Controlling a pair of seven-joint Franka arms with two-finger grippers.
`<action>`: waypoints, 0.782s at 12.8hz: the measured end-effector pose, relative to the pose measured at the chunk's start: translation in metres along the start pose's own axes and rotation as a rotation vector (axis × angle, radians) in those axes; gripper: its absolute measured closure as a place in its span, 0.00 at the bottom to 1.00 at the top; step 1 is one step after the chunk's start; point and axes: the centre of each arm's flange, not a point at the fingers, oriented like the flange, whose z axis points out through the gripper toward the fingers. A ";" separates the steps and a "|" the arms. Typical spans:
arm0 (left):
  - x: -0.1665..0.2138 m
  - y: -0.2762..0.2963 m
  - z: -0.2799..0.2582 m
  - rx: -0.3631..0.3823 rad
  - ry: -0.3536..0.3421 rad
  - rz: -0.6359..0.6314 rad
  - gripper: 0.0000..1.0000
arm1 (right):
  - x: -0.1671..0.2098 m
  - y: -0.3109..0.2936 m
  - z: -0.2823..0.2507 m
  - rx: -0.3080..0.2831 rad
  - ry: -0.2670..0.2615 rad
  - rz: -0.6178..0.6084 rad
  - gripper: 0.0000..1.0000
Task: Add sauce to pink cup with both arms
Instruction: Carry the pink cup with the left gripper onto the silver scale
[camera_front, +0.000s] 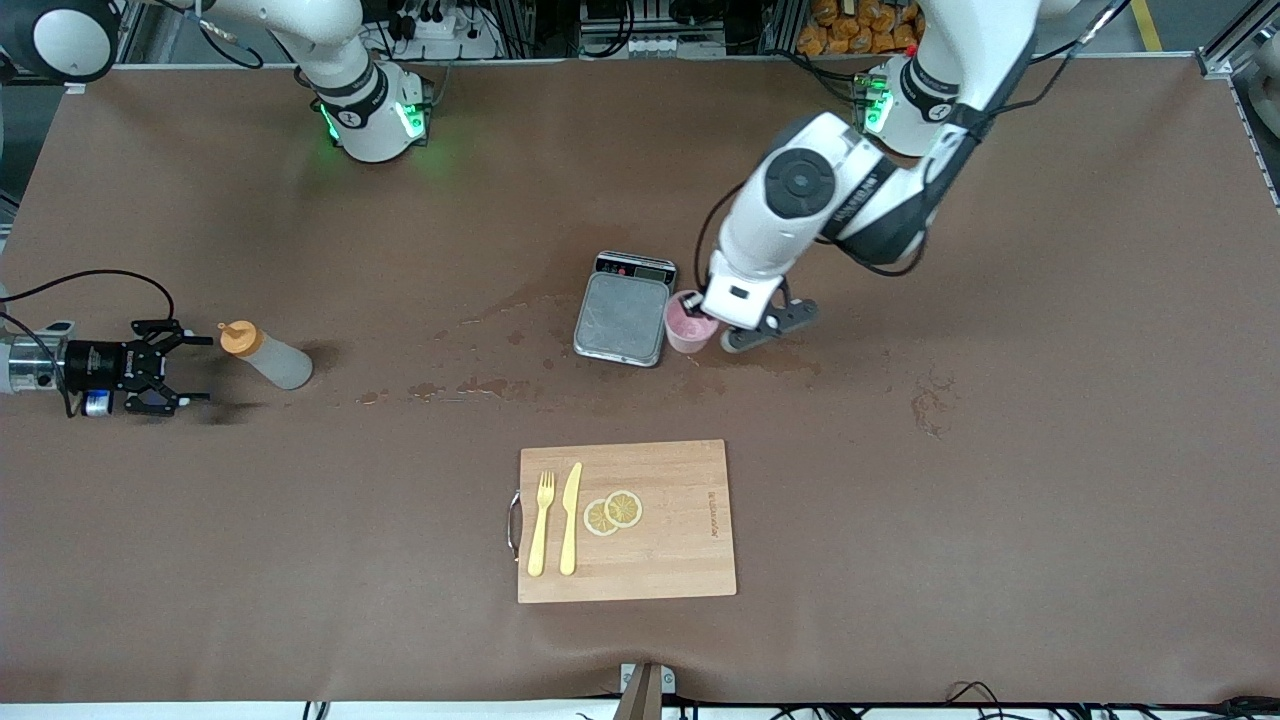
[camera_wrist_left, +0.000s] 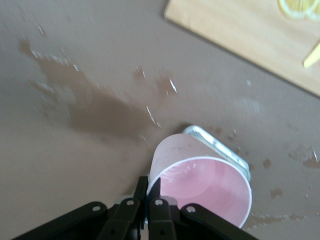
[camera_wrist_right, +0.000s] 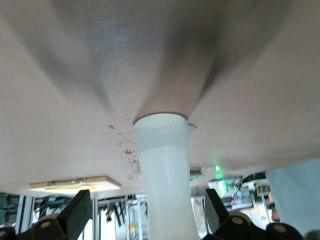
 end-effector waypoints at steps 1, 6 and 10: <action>-0.015 0.007 0.008 -0.002 -0.007 -0.015 0.96 | 0.005 0.001 0.006 0.001 -0.032 0.008 0.00; -0.042 0.023 0.054 -0.009 0.027 -0.057 0.96 | 0.008 -0.002 0.032 -0.049 -0.109 0.016 0.00; -0.051 0.029 0.079 -0.010 0.044 -0.074 0.96 | -0.006 -0.014 0.065 -0.119 -0.132 0.003 0.00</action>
